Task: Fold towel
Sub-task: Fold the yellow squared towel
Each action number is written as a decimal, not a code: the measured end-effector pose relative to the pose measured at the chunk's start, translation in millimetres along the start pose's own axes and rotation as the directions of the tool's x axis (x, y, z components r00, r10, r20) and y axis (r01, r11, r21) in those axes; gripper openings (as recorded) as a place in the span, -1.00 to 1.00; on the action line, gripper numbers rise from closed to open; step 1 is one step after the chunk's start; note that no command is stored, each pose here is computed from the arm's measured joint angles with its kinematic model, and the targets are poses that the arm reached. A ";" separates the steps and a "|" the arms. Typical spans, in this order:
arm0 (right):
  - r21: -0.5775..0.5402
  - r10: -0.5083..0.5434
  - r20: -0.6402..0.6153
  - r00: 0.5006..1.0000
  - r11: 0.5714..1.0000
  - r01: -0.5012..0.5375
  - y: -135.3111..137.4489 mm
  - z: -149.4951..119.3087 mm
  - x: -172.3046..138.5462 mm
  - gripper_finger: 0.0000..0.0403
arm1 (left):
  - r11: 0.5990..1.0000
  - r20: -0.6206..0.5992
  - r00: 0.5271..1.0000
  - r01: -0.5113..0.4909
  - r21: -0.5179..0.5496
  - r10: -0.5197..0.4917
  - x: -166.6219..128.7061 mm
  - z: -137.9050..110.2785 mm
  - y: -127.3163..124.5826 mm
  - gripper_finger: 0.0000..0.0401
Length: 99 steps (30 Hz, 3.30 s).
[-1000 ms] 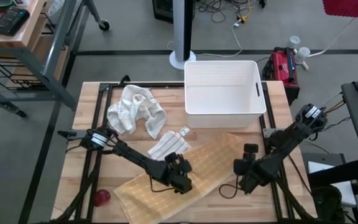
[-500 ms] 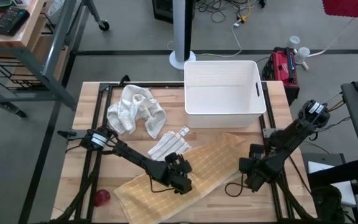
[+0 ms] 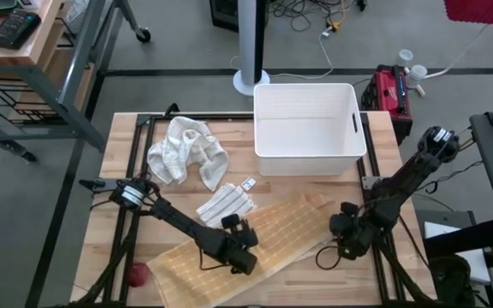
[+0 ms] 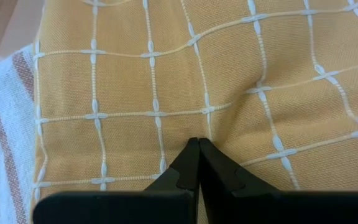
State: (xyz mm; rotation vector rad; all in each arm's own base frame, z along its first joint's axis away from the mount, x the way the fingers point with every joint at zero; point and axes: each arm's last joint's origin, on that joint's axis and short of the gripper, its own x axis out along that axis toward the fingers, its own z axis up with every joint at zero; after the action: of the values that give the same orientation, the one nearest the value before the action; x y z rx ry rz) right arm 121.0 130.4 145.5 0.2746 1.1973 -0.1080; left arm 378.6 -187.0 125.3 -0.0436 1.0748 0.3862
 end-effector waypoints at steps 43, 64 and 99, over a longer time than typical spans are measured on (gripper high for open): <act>-0.563 -0.600 -0.115 0.792 0.696 0.446 48.5 71.2 -79.8 -1.00 | 0.999 0.057 0.998 -0.025 -0.042 0.027 7.2 -3.5 2.4 -1.00; -0.610 -0.333 0.057 0.941 0.735 0.297 123.3 83.0 17.2 -0.97 | 0.998 0.058 0.998 -0.024 -0.061 0.028 7.9 -4.1 2.7 -1.00; -0.259 0.062 0.011 0.998 0.964 -0.057 70.6 145.1 21.1 0.05 | 0.997 0.077 0.996 -0.030 -0.073 0.036 7.8 -3.1 2.3 -1.00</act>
State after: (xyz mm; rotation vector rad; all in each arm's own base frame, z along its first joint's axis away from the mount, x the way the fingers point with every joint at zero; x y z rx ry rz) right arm 275.8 160.9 185.5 0.0802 1.1690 0.0980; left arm 378.4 -183.3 117.4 -0.0744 0.9855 0.4531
